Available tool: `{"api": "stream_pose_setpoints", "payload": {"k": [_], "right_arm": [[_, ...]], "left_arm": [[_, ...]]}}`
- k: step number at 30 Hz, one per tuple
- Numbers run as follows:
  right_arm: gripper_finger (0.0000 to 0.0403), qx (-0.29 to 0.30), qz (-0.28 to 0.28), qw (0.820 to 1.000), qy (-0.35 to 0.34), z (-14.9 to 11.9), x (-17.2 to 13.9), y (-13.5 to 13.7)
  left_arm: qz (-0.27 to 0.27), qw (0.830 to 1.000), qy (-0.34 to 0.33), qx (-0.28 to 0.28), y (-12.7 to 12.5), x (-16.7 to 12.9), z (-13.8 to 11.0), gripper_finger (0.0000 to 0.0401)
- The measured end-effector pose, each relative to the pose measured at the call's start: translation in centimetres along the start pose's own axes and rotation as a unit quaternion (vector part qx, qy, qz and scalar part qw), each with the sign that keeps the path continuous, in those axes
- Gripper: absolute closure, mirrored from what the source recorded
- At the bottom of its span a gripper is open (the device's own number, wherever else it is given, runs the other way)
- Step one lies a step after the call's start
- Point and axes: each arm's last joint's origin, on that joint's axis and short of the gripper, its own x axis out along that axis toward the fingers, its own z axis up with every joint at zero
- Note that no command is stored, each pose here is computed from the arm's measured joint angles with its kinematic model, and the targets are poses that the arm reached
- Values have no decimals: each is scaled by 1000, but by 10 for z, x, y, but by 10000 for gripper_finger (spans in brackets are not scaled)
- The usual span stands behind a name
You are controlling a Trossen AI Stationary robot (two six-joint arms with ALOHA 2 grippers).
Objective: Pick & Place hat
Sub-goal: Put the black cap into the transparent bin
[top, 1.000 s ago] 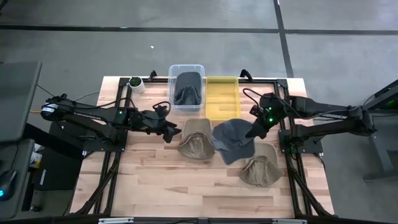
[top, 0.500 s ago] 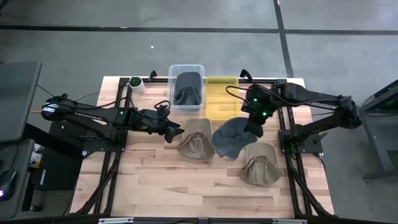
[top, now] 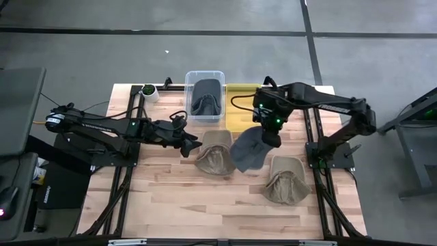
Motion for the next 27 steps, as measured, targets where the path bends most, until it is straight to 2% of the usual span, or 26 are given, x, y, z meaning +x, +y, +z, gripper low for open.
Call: {"api": "stream_pose_setpoints", "payload": {"k": [5, 12, 20, 27], "right_arm": [[401, 0, -15, 1000, 5, 5, 7, -2], [401, -10, -27, 1000, 8, 4, 18, 1], [401, -73, -33, 997, 4, 4, 22, 12], [401, -150, -43, 988, 6, 3, 26, 22]], "left_arm": [[21, 999, 11, 29, 2, 11, -5, 194], [18, 998, 20, 54, 2, 14, -6, 194], [32, 997, 34, 68, 6, 17, -8, 194], [17, 997, 50, 49, 21, 23, 10, 194]]}}
